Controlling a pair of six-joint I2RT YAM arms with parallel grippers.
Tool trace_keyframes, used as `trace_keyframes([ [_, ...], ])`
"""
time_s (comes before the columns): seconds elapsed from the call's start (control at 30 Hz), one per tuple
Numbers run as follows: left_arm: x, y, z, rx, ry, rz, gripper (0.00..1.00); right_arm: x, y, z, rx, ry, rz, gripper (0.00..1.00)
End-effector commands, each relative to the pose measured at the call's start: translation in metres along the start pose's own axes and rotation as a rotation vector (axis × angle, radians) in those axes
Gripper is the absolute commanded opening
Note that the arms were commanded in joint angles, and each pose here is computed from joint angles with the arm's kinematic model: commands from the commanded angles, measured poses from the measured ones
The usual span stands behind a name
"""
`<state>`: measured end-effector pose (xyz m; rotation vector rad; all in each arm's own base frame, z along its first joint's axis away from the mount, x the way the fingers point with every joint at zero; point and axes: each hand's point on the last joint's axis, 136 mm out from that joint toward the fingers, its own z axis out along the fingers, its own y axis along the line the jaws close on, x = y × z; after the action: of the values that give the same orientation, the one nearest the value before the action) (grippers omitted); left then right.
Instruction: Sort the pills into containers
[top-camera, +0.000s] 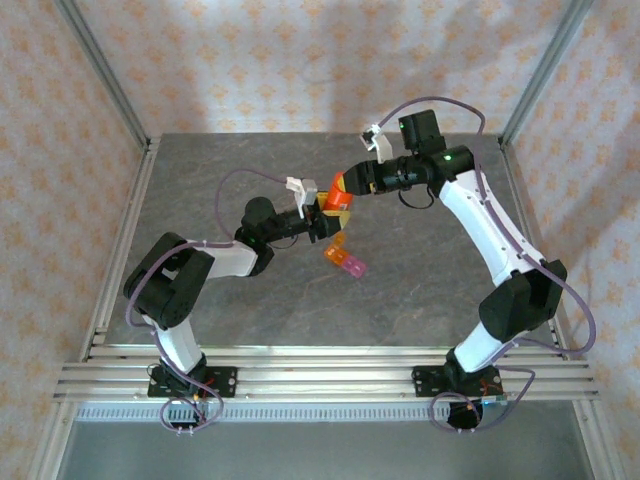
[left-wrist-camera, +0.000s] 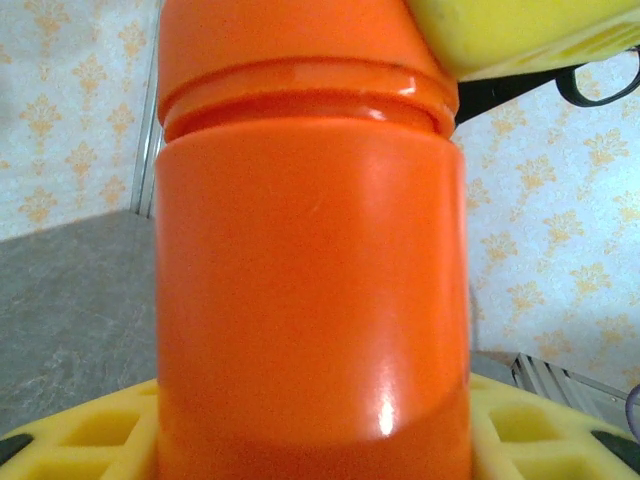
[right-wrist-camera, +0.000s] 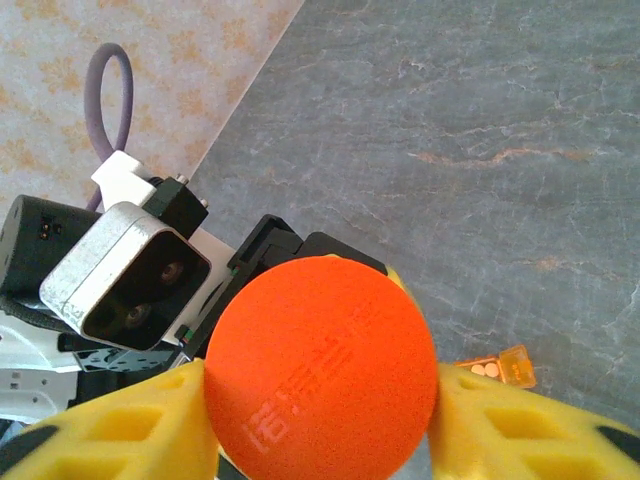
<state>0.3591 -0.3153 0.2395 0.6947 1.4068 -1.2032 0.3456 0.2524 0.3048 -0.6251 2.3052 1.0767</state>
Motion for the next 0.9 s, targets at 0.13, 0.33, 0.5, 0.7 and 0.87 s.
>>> trace_keyframes([
  [0.13, -0.019, -0.006, 0.005, 0.035, -0.055, 0.061, 0.0, 0.005, 0.003, 0.015, 0.003, 0.007, 0.012, 0.36],
  [0.33, -0.023, 0.002, -0.001, -0.106, -0.096, 0.174, 0.0, 0.022, -0.01, 0.04, 0.119, 0.001, 0.086, 0.32],
  [0.5, -0.023, 0.0, -0.005, -0.249, -0.121, 0.314, 0.0, 0.033, -0.027, 0.062, 0.191, -0.067, 0.212, 0.32],
  [0.7, -0.019, -0.005, -0.002, -0.296, -0.12, 0.366, 0.0, 0.046, -0.026, 0.079, 0.208, -0.059, 0.216, 0.33],
  [0.87, -0.016, -0.006, -0.001, -0.297, -0.115, 0.368, 0.0, 0.045, -0.025, 0.08, 0.204, -0.059, 0.215, 0.33],
])
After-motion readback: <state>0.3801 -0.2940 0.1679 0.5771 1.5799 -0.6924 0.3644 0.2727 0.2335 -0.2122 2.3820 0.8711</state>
